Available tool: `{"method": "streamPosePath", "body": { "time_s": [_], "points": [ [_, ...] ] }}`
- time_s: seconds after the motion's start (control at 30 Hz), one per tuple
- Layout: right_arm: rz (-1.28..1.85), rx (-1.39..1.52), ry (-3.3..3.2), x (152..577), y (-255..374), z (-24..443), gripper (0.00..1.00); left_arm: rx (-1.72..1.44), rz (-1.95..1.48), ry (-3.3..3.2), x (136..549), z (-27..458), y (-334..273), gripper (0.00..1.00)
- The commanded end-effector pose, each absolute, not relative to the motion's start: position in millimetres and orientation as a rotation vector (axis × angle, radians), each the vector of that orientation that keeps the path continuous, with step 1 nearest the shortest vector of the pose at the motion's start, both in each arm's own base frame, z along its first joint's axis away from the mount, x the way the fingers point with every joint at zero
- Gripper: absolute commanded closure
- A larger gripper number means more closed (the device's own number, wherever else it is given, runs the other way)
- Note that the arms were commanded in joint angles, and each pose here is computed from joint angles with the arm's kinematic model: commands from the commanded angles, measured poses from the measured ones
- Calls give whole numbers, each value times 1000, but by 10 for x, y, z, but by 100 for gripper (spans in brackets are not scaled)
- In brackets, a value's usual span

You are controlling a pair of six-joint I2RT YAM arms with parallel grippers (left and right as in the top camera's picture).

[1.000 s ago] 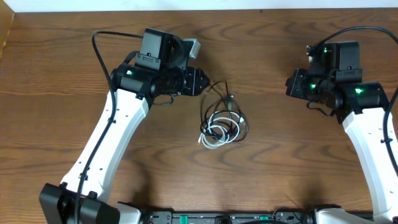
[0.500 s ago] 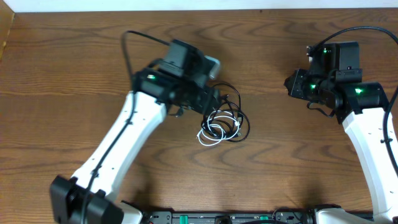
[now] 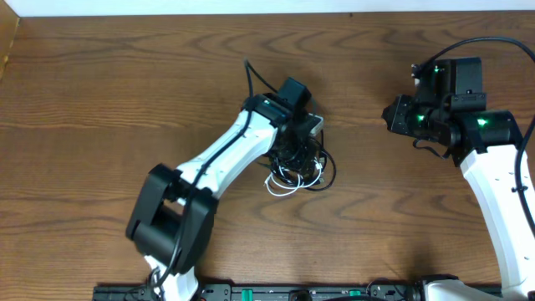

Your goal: Untangle cables

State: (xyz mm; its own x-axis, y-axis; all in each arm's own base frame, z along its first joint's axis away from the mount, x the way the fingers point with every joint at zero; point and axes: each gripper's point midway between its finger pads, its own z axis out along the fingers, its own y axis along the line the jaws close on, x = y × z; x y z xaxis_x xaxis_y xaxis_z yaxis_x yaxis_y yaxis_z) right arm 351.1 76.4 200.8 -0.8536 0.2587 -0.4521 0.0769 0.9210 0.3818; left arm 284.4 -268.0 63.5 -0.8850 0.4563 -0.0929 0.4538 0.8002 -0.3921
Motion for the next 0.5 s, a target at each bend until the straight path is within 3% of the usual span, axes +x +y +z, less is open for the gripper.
{"method": "streamPosePath", "body": {
  "time_s": [0.0,0.47],
  "points": [
    [466,226,2570,3511,742,2010,80,-479,624,-2966,2827,453,-2717,54],
    [457,228,2569,3514,730,2007,77,-372,614,-2966,2848,173,-2899,57]
  ]
}}
